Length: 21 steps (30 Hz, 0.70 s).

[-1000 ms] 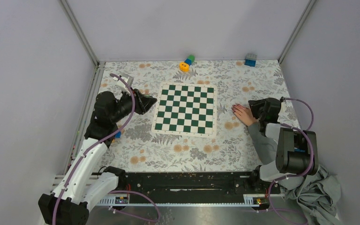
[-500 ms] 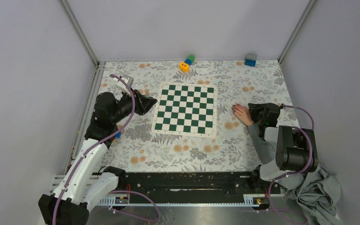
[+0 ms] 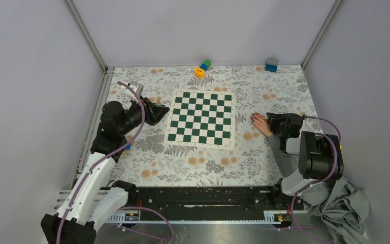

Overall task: Paint the nails
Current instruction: Paint the nail polish on the nail.

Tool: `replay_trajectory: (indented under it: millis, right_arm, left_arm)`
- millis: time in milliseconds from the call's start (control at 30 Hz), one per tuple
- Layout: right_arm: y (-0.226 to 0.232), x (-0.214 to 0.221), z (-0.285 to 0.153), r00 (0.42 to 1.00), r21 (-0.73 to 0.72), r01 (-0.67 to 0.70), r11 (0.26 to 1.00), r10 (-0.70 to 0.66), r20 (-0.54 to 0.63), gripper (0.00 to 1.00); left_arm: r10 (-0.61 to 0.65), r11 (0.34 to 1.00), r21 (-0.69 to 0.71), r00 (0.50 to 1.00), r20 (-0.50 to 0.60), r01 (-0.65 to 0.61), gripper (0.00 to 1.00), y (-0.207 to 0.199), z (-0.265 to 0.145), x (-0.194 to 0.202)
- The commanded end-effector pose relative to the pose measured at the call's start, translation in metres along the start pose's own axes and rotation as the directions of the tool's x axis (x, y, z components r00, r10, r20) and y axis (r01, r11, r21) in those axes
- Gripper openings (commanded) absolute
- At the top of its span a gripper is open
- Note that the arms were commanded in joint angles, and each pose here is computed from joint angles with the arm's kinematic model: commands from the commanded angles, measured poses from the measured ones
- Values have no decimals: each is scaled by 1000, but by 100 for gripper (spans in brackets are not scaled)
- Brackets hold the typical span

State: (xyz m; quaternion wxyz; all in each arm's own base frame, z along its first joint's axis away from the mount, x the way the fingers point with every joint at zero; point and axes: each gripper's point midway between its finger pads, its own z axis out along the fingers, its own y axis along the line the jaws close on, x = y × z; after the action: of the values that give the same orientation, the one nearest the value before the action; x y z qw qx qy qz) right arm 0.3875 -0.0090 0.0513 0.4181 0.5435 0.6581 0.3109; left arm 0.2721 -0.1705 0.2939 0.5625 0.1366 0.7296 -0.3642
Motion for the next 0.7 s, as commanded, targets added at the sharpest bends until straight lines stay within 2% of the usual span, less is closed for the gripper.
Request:
replay_trajectory:
  millis: [0,467,667]
  right_arm:
    - [-11,13,-6,998,18,-31,999,32,-58,0]
    - [-14,24,-23,991,45,46,998,-40,-124,0]
    - [18,18,-21,988,-35,84,996,-88,-129,0]
  left_arm:
    - [43,998,35,997,60,-45,0,-9,-3,-16]
    - [44,998,41,997,63,-47,0,-11,-3,-17]
    - [46,998,42,997,63,-49,0,-11,-4,-17]
